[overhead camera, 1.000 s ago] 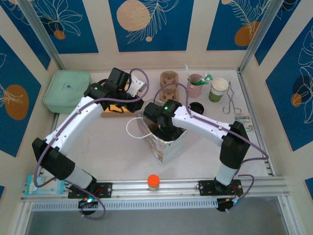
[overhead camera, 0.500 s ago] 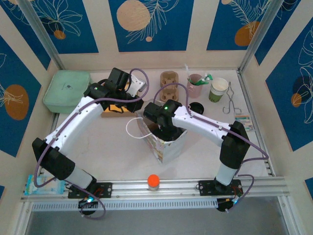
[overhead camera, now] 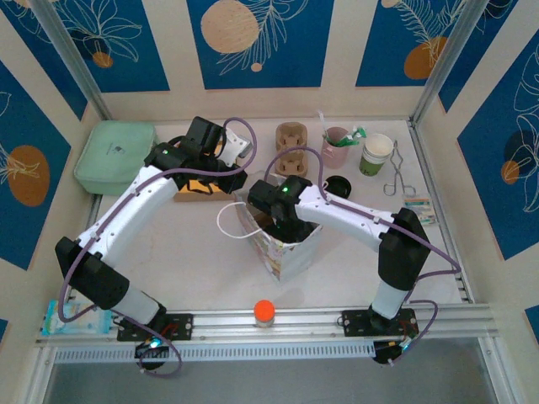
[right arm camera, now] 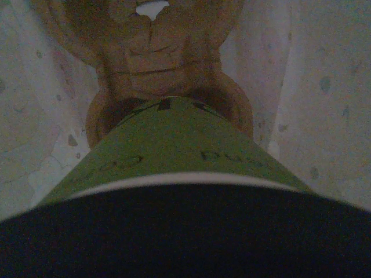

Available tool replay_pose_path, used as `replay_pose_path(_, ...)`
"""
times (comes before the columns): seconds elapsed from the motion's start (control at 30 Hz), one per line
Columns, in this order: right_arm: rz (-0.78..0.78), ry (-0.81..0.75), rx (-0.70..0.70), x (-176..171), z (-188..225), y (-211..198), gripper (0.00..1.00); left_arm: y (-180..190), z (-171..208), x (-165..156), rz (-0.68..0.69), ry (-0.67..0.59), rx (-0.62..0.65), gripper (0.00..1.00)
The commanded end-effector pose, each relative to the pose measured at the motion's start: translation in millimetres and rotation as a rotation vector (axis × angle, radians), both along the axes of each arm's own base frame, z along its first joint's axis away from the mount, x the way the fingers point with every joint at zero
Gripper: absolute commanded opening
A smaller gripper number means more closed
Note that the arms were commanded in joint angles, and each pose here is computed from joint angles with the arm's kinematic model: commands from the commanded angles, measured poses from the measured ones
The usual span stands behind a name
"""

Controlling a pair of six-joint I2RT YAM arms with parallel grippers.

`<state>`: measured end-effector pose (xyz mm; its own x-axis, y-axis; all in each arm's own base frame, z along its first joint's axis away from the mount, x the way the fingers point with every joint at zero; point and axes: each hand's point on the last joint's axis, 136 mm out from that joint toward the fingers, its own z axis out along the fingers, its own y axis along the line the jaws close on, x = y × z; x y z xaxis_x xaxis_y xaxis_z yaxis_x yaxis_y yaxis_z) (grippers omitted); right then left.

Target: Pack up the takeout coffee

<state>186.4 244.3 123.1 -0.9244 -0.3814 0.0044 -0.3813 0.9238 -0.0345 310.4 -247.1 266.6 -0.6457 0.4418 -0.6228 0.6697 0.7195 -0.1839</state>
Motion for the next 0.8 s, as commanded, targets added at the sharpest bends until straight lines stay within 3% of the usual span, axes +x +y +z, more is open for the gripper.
replay_pose_path(0.0,-0.01,0.003,0.03,-4.4,5.2,-0.5,0.41,-0.8,8.5,-2.0,-0.005,-0.021,-0.004,0.11)
replay_pose_path(0.77,-0.046,0.048,-0.005,-11.7,-3.7,-8.2,0.41,1.1,9.9,-2.3,0.003,-0.029,-0.001,0.11)
